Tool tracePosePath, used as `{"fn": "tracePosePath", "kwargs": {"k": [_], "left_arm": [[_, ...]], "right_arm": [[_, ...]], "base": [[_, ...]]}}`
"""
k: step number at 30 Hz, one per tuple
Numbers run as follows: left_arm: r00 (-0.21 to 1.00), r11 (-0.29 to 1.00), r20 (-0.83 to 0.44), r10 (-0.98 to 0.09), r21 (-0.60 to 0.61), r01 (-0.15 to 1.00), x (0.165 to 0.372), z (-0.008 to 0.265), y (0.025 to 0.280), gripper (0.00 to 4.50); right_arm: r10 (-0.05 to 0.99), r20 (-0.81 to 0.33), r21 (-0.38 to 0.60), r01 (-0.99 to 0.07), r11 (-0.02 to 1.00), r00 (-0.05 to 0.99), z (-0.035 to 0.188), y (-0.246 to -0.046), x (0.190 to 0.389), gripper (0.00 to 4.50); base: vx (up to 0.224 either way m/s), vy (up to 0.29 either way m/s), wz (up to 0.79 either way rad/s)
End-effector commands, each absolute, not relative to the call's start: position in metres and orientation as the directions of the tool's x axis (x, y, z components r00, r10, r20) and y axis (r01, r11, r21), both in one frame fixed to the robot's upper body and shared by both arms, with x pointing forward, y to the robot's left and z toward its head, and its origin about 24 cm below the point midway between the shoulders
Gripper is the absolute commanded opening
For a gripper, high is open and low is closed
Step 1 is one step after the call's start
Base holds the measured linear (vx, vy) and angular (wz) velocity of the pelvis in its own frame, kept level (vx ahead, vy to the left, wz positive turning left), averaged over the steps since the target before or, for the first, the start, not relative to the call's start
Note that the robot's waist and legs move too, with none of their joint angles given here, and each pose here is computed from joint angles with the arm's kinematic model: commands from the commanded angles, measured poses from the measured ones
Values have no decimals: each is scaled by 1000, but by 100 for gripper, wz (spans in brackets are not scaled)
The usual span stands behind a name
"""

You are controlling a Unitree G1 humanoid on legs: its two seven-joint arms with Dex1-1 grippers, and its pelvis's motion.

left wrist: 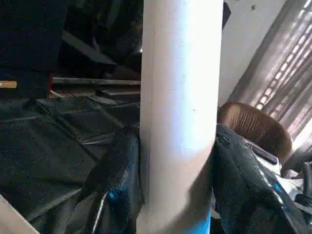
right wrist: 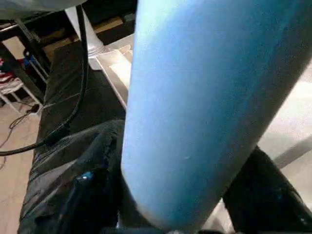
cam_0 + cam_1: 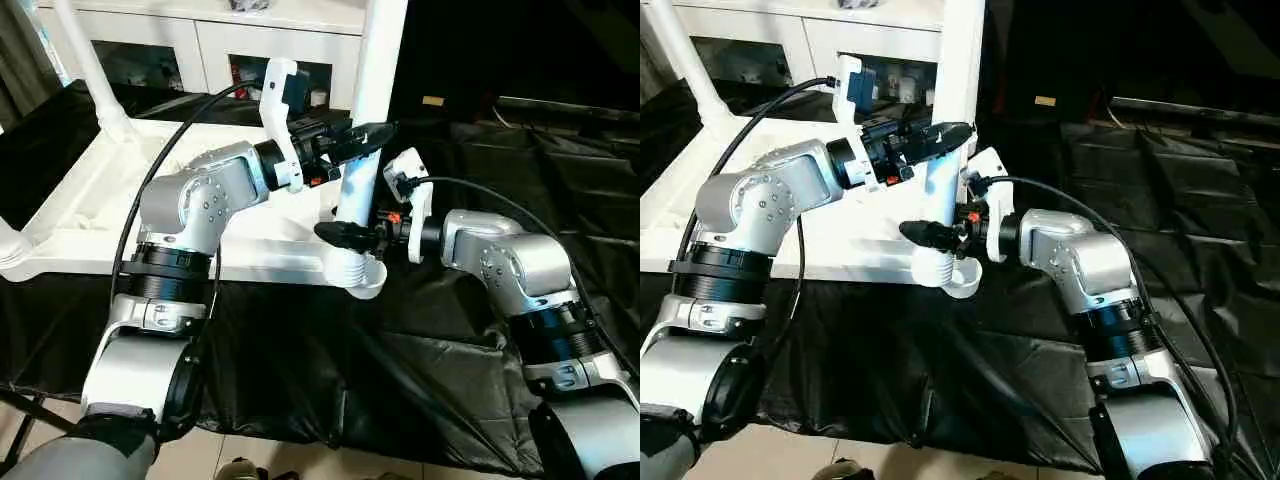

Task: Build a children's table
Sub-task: Insert table leg to table base

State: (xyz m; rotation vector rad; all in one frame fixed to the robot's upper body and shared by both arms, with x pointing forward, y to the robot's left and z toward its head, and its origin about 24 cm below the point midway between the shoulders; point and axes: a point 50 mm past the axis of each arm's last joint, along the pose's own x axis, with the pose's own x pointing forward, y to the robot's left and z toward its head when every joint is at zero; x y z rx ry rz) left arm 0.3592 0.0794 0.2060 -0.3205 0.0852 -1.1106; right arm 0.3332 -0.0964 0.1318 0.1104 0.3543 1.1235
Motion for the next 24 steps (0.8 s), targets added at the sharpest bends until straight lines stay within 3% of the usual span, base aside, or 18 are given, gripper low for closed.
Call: {"fn": "tracePosePath", "kwargs": {"k": [1,9,16,19,24], "left_arm": [[417,383,108,-902,-245,891,358,220,74,181],[417,385,107,-903,-234,893,360,221,75,181],[416,395,86,-905,-188,899,360,220,73,181],[369,334,133,-920,-225,915,356,223,71,251],[340,307,268,-901,-159,938,352,231,75,284]], "right_arm": [[894,-238,279,-855,436,379,131,-98,334,251],[898,-256,307,-851,425,357,125,-99,331,196],[899,-247,315,-847,427,361,124,-99,331,192],[892,-211,298,-843,448,400,126,-100,333,191],[869,-134,245,-834,494,476,129,-105,336,191]], "base": [[0,0,0],[0,0,0],[0,0,0],[0,0,0],[0,0,0]]}}
